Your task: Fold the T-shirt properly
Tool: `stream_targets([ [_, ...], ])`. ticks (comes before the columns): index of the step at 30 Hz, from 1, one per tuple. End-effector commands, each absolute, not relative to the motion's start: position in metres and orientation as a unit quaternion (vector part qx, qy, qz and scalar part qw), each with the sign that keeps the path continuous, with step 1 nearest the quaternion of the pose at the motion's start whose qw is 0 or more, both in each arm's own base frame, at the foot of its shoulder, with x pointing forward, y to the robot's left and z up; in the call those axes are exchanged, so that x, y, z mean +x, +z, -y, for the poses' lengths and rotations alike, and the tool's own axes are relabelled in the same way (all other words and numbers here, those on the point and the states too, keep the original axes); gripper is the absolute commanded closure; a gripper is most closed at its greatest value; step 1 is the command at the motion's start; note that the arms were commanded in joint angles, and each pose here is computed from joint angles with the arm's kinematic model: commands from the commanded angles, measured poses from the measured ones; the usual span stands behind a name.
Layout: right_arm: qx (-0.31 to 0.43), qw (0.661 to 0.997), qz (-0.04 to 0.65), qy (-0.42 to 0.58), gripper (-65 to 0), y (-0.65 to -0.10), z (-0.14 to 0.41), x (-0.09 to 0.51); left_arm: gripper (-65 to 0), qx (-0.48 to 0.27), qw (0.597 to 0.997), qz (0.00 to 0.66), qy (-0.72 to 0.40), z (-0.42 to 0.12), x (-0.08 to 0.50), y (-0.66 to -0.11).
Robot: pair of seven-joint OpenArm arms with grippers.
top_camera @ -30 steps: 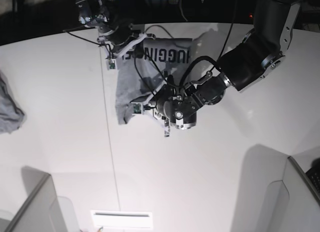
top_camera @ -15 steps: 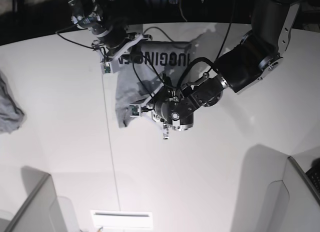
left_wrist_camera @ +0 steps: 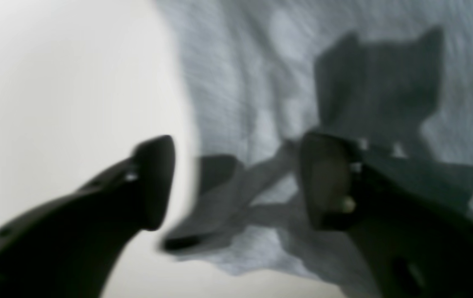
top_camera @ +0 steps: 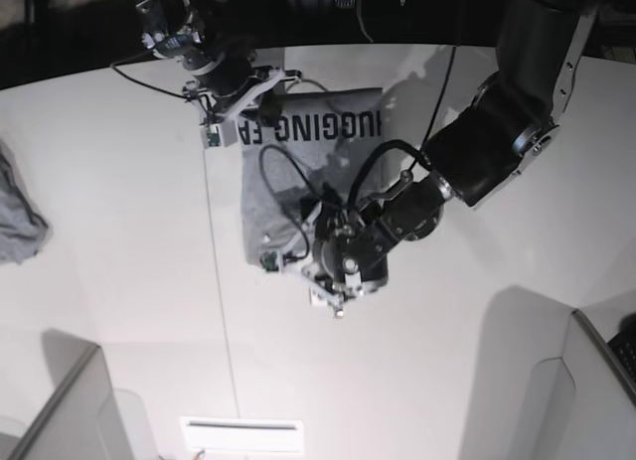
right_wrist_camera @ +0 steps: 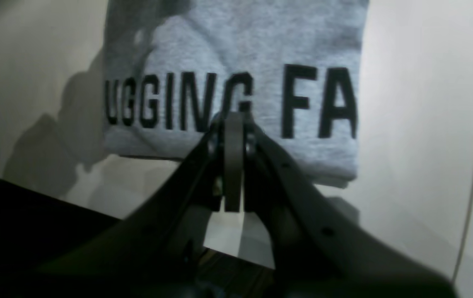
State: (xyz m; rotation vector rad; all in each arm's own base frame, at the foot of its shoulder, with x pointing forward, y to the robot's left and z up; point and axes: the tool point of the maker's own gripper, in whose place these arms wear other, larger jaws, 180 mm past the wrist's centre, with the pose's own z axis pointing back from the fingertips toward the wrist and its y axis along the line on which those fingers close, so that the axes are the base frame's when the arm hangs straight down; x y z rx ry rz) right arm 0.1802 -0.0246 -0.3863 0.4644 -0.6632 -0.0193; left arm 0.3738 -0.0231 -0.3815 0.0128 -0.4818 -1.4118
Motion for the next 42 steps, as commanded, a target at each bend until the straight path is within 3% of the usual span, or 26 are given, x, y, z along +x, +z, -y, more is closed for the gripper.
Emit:
stream_targets([
  [1,0.231,0.913,0.337,-0.008,0.0,-0.379,0.024,0.184,-51.0,0.008,0.733,0.261,-0.628,0.032,0.396,-0.353],
  [7,0.213,0.914,0.344,-0.022,0.0,-0.380,0.042,0.188,-52.0,-0.004,0.746,0.379,-0.548,0.023,0.421,-0.267],
  [11,0.190,0.908,0.372,-0.021,0.0,-0.377,0.066,0.191,-50.0,0.006,0.747,0.446,-0.493,-0.014,0.407,-0.232],
  [13,0.185,0.901,0.393,-0.008,0.0,-0.374,0.075,0.188,-40.3,0.018,0.748,0.456,-0.482,-0.036,0.389,-0.231],
  [17,0.157,0.893,0.422,-0.009,0.0,-0.371,0.101,0.181,-4.9,0.035,0.770,0.440,-0.460,-0.076,0.359,-0.250],
  [18,0.151,0.890,0.429,-0.011,0.0,-0.370,0.106,0.179,0.0,0.033,0.782,0.434,-0.446,-0.088,0.353,-0.259],
  [23,0.109,0.883,0.455,-0.040,0.0,-0.366,0.142,0.161,0.0,-0.022,0.796,0.453,-0.401,-0.116,0.310,-0.295],
  [32,0.035,0.908,0.414,-0.063,0.0,-0.375,0.196,0.102,0.0,-0.177,0.711,0.527,-0.431,-0.092,0.179,-0.333],
  [36,0.037,0.933,0.352,-0.068,0.0,-0.389,0.191,0.056,0.0,-0.204,0.710,0.476,-0.476,-0.090,0.108,-0.370],
  [42,0.079,0.985,0.139,-0.060,0.0,-0.465,0.154,-0.033,0.0,-0.235,0.788,0.370,-0.432,-0.102,0.025,-0.428],
])
